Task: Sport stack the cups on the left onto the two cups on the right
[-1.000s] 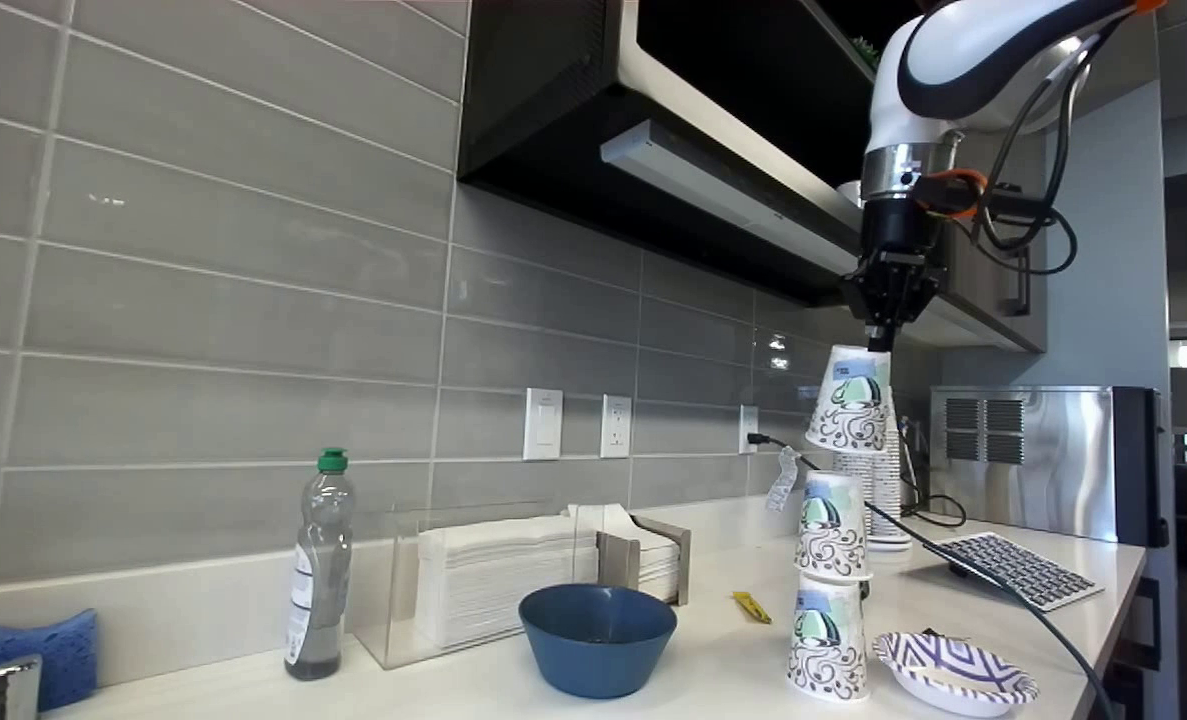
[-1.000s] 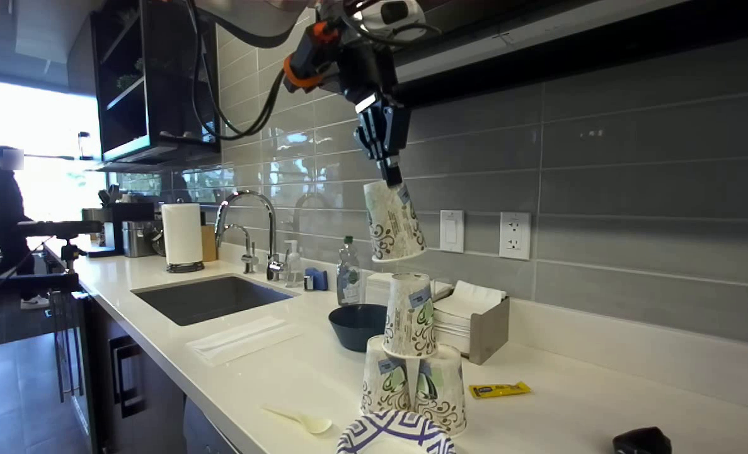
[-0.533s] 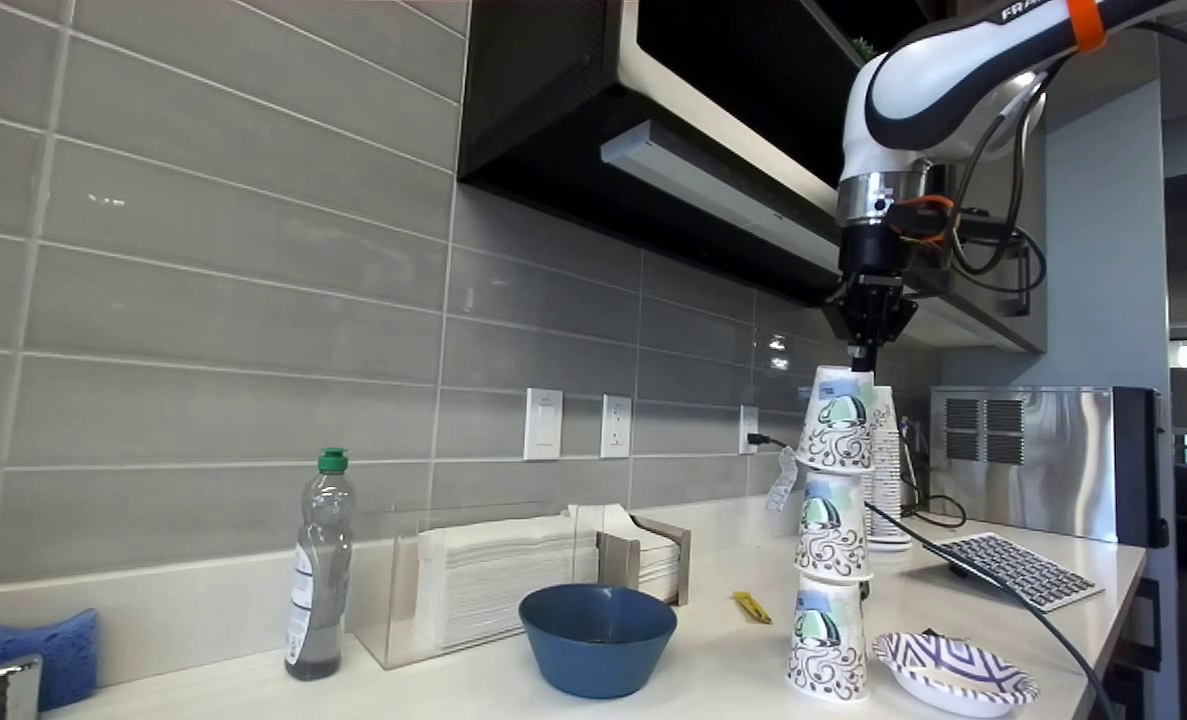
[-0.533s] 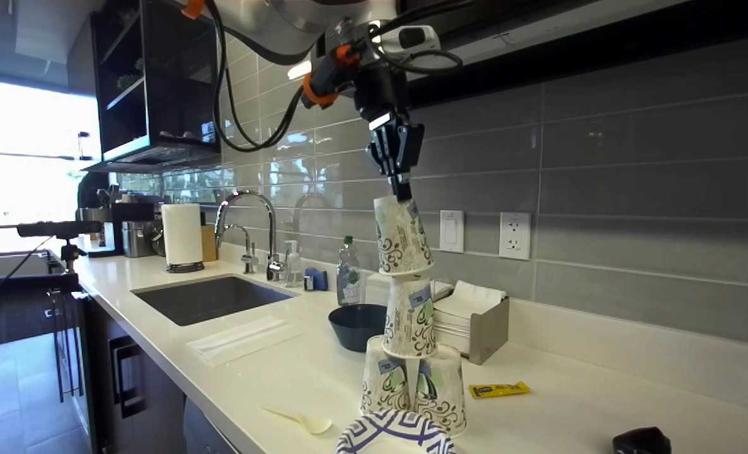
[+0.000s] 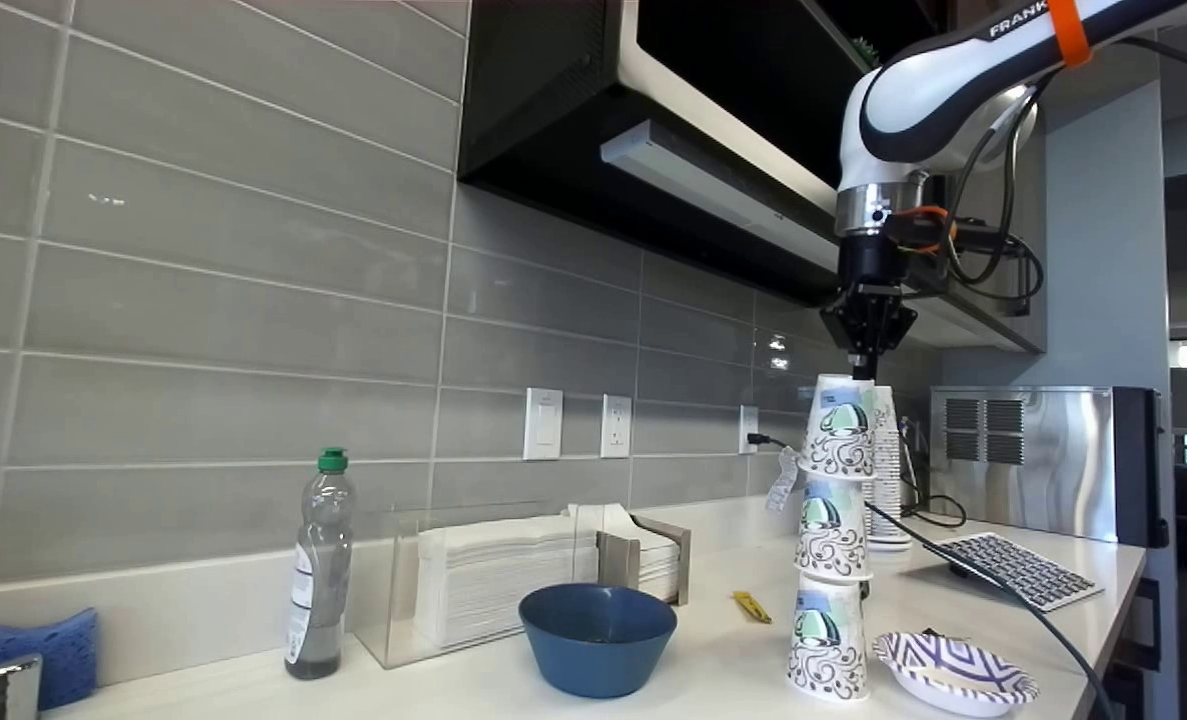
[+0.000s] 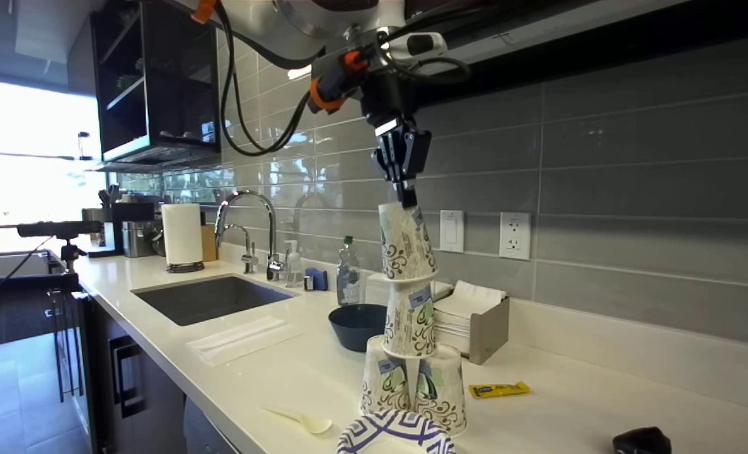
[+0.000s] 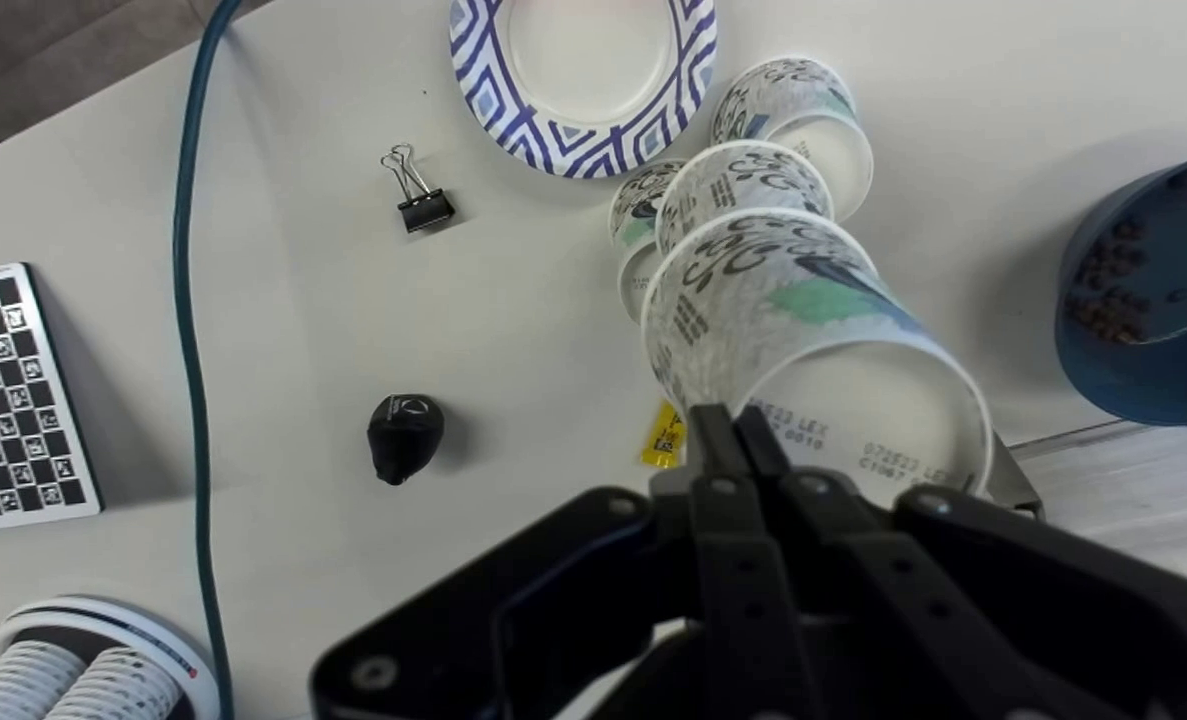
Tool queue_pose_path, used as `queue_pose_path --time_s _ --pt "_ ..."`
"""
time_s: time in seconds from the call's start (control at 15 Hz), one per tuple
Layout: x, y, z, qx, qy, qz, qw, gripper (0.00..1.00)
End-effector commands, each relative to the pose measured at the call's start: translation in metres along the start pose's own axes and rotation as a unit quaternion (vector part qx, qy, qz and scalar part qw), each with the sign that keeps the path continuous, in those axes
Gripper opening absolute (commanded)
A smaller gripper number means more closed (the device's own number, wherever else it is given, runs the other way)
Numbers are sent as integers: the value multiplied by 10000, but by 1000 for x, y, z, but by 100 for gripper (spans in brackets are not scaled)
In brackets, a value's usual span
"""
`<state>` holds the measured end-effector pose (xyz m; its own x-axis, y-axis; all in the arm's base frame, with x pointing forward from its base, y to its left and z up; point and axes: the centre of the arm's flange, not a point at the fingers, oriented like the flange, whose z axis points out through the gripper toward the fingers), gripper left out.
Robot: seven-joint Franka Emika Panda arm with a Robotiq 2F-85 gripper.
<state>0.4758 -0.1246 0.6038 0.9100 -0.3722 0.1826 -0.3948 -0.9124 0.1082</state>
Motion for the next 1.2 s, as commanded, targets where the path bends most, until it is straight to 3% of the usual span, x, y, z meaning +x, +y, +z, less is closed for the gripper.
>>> queue_pose_path --time_s 0.0,0.4,0.47,0.53,0.67,1.13 --pt "9 3 2 -21 23 -48 10000 1" --pt "14 2 6 4 92 -28 10000 1" --pt "15 1 8 4 104 -25 9999 6" --pt "16 1 9 0 108 -13 9999 30" --pt "15 1 10 61 122 -41 9999 32" --pt "-19 -5 1 134 288 42 9995 81"
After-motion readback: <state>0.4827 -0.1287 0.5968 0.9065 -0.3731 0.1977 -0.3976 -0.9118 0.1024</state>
